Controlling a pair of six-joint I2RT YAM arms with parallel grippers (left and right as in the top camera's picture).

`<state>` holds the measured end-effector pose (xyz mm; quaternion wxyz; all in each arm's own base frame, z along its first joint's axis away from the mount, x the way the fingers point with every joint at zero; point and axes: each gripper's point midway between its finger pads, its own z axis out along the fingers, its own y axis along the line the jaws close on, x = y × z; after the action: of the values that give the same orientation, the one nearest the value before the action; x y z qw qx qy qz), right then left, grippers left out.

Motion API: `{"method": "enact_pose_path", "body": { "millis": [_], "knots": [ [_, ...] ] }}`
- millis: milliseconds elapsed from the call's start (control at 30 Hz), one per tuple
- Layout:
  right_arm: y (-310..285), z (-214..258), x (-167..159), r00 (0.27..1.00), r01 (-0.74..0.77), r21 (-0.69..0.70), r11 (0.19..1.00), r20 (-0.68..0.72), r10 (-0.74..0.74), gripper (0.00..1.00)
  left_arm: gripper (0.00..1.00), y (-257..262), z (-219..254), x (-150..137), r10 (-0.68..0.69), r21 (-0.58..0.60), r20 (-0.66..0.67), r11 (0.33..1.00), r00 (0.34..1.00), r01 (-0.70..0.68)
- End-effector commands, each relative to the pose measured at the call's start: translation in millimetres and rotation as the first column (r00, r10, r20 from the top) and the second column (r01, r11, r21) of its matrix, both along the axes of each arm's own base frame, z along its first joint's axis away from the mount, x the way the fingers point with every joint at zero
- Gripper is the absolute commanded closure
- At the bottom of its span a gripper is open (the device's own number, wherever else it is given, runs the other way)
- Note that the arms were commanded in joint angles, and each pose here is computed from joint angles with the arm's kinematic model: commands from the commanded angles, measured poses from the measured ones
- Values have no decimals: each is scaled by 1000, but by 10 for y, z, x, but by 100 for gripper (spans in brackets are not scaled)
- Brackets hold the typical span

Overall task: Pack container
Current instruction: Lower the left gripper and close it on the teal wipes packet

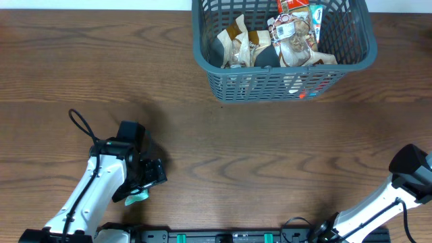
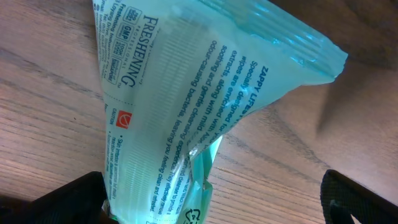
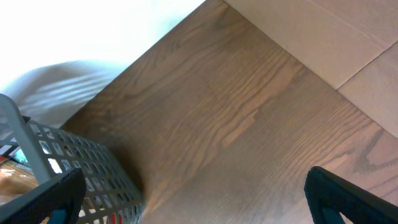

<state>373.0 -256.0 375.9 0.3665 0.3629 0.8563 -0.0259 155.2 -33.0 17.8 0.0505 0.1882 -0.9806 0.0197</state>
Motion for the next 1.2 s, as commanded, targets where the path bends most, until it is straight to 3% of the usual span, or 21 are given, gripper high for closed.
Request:
{"method": "enact_pose_path", "body": {
  "millis": [0, 500, 733, 1167],
  "knots": [
    [23, 84, -38, 1000, 5, -6, 1000, 21, -5, 1, 1, 2, 39, 55, -9, -2, 12, 1000, 1000, 9],
    [23, 84, -38, 1000, 5, -6, 1000, 21, -5, 1, 1, -8, 43, 124, 31, -4, 36, 1000, 999, -31],
    [23, 84, -38, 1000, 5, -6, 1000, 21, -5, 1, 1, -36, 45, 228, 190, -18, 64, 982, 980, -189],
    [23, 84, -38, 1000, 5, -6, 1000, 21, -5, 1, 1, 216, 30, 271, 212, 39, 88, 976, 973, -216]
  ]
}}
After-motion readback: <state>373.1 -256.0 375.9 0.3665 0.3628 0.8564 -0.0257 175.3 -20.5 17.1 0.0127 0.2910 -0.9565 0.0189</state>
